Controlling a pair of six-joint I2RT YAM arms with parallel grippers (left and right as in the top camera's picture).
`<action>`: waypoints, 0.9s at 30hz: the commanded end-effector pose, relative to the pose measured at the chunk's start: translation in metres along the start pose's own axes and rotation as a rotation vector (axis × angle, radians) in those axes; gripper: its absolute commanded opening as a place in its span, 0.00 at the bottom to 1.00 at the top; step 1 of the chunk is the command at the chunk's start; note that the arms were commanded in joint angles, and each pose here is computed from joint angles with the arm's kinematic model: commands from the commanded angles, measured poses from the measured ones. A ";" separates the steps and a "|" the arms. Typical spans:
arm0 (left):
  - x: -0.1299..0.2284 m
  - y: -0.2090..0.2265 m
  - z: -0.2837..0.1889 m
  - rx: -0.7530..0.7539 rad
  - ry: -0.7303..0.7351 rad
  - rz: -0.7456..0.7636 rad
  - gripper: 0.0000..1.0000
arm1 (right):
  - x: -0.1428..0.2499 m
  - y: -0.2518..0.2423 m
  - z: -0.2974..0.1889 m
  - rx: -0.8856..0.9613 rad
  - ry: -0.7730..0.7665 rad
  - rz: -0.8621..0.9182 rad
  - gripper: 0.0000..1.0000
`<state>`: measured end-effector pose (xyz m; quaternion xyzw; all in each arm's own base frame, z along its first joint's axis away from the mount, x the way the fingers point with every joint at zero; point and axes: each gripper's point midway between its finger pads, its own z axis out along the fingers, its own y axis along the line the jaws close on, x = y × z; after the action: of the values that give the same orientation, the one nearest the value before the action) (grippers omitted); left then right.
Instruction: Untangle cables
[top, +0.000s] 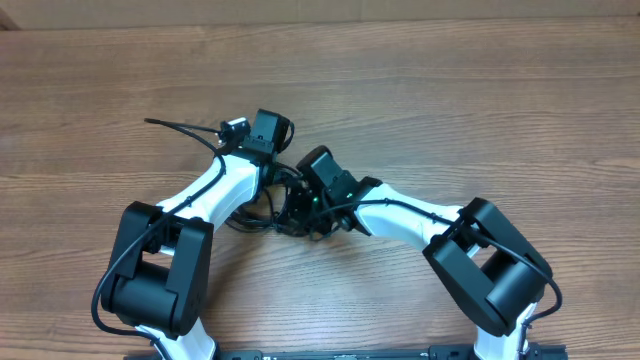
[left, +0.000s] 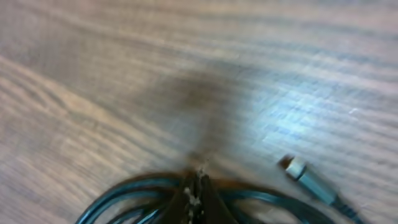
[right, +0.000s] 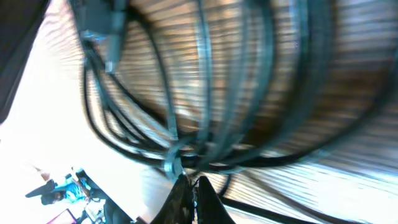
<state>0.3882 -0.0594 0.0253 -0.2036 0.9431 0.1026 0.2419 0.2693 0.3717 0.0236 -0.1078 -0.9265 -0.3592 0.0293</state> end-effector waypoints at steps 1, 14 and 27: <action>-0.020 -0.005 -0.015 0.016 -0.042 0.033 0.04 | -0.002 -0.001 0.002 0.014 -0.034 -0.018 0.04; -0.029 0.012 -0.078 0.213 0.355 -0.005 0.20 | -0.004 0.035 -0.076 0.010 -0.052 -0.461 0.44; 0.052 0.031 -0.036 0.328 0.584 0.108 0.37 | 0.011 0.024 -0.064 0.094 -0.020 -0.775 0.33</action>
<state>0.3235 -0.0517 0.0431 -0.1561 0.9842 -0.0836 -0.0046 0.2682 0.3394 0.0960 0.2113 -0.9182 -0.3184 -0.1045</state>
